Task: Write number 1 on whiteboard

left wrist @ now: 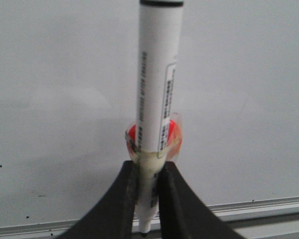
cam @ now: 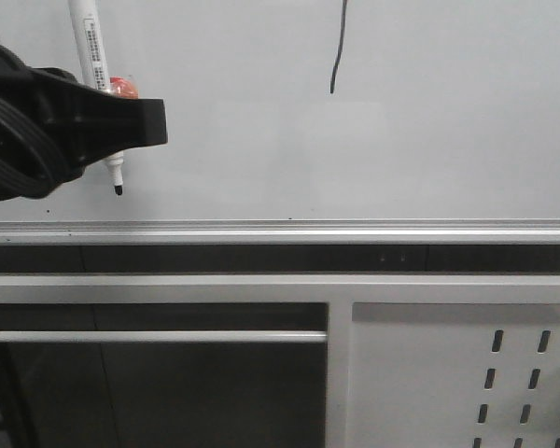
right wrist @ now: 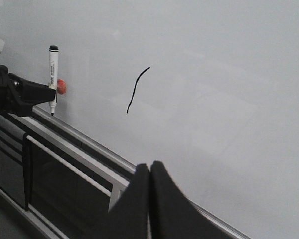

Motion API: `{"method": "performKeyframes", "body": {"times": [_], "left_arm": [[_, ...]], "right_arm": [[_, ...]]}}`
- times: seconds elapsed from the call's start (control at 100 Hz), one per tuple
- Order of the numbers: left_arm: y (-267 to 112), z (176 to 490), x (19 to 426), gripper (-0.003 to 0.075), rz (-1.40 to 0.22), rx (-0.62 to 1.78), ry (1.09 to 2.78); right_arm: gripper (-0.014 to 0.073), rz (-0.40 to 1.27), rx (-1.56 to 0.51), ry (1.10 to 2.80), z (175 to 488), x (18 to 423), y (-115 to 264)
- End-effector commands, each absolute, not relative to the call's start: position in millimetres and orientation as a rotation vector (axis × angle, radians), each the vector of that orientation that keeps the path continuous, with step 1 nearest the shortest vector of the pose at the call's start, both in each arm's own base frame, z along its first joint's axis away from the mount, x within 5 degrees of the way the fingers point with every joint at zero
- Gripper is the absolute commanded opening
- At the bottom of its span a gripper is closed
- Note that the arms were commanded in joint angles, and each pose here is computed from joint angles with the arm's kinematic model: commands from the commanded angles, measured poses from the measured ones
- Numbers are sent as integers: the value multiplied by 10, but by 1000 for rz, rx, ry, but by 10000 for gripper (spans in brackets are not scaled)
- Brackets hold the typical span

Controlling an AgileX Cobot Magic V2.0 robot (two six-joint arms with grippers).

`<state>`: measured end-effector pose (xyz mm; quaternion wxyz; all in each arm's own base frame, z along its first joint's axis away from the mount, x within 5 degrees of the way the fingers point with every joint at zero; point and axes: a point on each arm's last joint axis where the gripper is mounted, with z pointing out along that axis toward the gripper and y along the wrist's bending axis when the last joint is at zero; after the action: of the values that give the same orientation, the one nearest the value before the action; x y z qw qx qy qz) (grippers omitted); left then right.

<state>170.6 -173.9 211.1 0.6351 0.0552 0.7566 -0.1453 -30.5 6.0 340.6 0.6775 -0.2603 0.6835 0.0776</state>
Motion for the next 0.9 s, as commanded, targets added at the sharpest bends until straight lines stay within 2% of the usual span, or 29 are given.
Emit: {"method": "performKeyframes", "body": {"times": [0.0, 0.89], "left_arm": [[-1745, 2299, 1724, -18, -346, 74, 1609], [-1863, 2289, 1837, -18, -287, 102, 1609]], "right_arm": [[-70, 157, -538, 1435, 3518, -359, 29], [-70, 155, -538, 1435, 3517, -358, 28]]}}
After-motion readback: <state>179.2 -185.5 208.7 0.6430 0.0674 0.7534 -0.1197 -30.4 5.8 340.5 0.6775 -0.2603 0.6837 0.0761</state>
